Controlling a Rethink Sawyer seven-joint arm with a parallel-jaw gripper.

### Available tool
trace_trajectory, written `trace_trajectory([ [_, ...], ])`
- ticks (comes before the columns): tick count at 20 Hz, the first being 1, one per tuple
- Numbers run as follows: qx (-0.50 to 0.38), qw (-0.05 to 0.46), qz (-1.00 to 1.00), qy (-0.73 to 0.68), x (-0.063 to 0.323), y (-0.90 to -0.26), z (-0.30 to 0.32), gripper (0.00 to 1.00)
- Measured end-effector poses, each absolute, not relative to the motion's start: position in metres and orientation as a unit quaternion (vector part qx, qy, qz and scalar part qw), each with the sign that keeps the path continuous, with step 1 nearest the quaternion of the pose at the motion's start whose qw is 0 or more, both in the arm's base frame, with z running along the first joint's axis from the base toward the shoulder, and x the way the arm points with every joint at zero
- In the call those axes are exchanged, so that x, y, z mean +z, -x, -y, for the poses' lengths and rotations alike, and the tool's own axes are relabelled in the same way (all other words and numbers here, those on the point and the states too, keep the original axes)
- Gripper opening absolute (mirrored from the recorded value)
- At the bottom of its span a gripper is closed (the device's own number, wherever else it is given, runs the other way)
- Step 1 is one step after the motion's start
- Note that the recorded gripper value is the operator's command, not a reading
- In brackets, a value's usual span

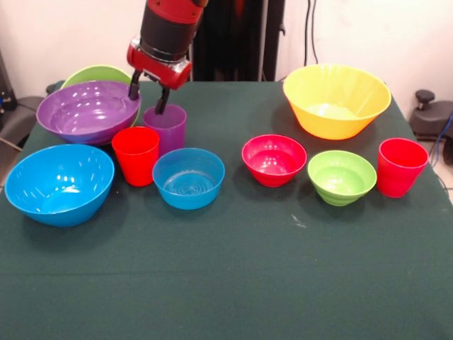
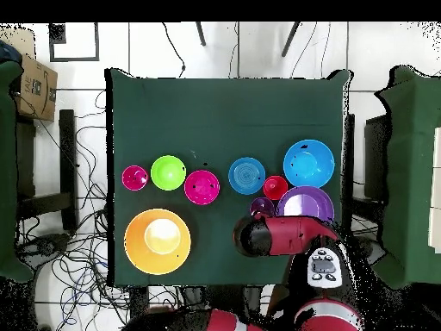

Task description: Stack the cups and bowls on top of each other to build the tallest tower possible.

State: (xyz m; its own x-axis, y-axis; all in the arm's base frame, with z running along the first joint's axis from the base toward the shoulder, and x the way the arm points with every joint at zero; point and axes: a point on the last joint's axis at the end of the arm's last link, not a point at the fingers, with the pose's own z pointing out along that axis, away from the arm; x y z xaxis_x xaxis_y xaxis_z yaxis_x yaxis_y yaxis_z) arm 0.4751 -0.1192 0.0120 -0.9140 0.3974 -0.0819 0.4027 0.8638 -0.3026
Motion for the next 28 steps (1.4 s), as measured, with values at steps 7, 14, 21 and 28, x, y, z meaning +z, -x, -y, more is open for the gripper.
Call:
trace_trajectory([
  [7, -0.152, -0.010, -0.966, -0.208, -0.012, -0.461, 0.121, 1.00],
  [14, -0.148, -0.004, -0.967, -0.207, -0.020, -0.459, 0.122, 1.00],
  [21, -0.146, 0.008, -0.968, -0.205, -0.020, -0.464, 0.124, 0.00],
  [28, -0.155, 0.011, -0.967, -0.201, -0.017, -0.465, 0.125, 0.00],
])
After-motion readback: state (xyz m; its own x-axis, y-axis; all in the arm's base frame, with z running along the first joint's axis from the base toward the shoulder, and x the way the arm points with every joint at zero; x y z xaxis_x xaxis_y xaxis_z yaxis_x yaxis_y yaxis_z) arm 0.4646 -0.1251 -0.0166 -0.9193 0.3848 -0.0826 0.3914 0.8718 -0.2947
